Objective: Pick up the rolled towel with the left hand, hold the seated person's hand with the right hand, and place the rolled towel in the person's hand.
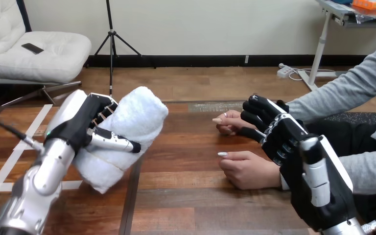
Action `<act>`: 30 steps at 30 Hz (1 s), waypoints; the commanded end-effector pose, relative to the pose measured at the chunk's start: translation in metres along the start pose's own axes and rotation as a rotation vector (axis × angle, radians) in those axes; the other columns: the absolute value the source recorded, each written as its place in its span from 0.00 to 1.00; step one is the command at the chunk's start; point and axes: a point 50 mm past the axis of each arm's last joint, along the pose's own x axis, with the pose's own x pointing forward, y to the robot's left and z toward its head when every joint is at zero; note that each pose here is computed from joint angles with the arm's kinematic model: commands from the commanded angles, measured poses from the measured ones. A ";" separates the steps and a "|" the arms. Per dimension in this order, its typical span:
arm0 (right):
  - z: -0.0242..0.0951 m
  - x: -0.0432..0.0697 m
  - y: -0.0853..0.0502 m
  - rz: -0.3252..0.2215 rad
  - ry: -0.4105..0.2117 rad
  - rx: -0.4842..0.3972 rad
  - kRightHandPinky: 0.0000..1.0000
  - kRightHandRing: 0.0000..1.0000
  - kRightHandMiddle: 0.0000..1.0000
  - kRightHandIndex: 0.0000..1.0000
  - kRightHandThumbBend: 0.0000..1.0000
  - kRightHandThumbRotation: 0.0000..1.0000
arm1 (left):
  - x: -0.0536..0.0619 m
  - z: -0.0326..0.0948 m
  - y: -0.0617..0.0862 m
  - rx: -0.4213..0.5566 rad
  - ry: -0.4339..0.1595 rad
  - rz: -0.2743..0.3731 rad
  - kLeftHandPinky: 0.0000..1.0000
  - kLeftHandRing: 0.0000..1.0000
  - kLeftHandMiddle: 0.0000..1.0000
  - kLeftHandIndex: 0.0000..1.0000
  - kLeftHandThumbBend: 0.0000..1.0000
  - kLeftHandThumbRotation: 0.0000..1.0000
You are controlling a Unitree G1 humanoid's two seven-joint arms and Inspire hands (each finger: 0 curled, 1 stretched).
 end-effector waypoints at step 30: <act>0.000 0.044 -0.041 0.088 0.000 -0.292 0.83 0.90 0.90 0.88 1.00 0.93 | -0.049 0.033 0.007 -0.309 -0.249 0.201 0.27 0.32 0.39 0.43 0.61 0.00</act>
